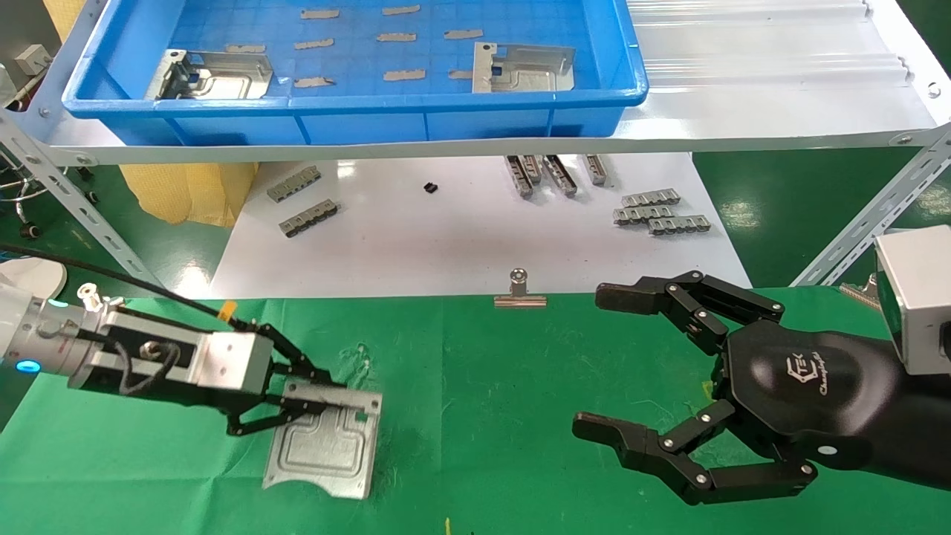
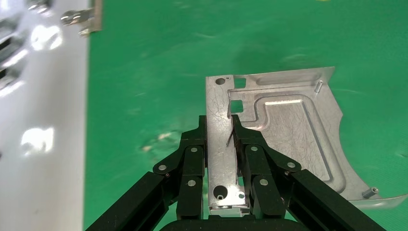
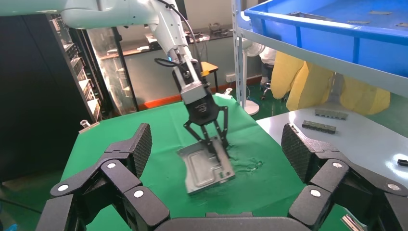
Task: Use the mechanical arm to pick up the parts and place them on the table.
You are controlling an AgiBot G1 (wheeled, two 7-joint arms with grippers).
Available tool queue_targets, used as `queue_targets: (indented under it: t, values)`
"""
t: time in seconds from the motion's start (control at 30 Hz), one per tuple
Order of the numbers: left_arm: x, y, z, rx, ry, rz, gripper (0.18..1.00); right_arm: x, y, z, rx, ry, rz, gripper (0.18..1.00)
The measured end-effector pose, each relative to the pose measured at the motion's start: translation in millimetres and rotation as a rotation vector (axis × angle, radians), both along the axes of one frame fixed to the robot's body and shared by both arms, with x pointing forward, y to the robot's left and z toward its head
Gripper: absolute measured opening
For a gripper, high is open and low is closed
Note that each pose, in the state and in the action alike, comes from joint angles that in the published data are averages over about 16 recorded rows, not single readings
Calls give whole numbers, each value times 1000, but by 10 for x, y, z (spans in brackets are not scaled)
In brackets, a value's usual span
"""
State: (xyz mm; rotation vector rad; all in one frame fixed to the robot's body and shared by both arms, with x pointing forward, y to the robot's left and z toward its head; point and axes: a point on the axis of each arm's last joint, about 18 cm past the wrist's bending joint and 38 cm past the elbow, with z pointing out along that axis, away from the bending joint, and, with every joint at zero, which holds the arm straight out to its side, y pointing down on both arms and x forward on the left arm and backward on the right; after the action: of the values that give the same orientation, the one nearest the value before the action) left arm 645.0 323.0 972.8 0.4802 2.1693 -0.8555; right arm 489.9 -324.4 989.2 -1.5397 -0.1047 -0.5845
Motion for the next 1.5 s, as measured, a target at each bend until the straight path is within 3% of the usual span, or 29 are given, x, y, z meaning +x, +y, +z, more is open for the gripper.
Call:
queue_targets:
  t: [0.47,0.8,1.17,1.5]
  values:
    - [261,45,-84,-38,-33,108,284,0,0,0,0,0,0,1000]
    - [177,28,-40,-145,6,90,342,0,0,0,0,0,0,1000]
    - [-9,59,-27,-358,109,62,526,0,-1,0,0,0,0,1000]
    - [-33,53,-38,-404,127,55,761,1,-1,0,0,0,-1,1000]
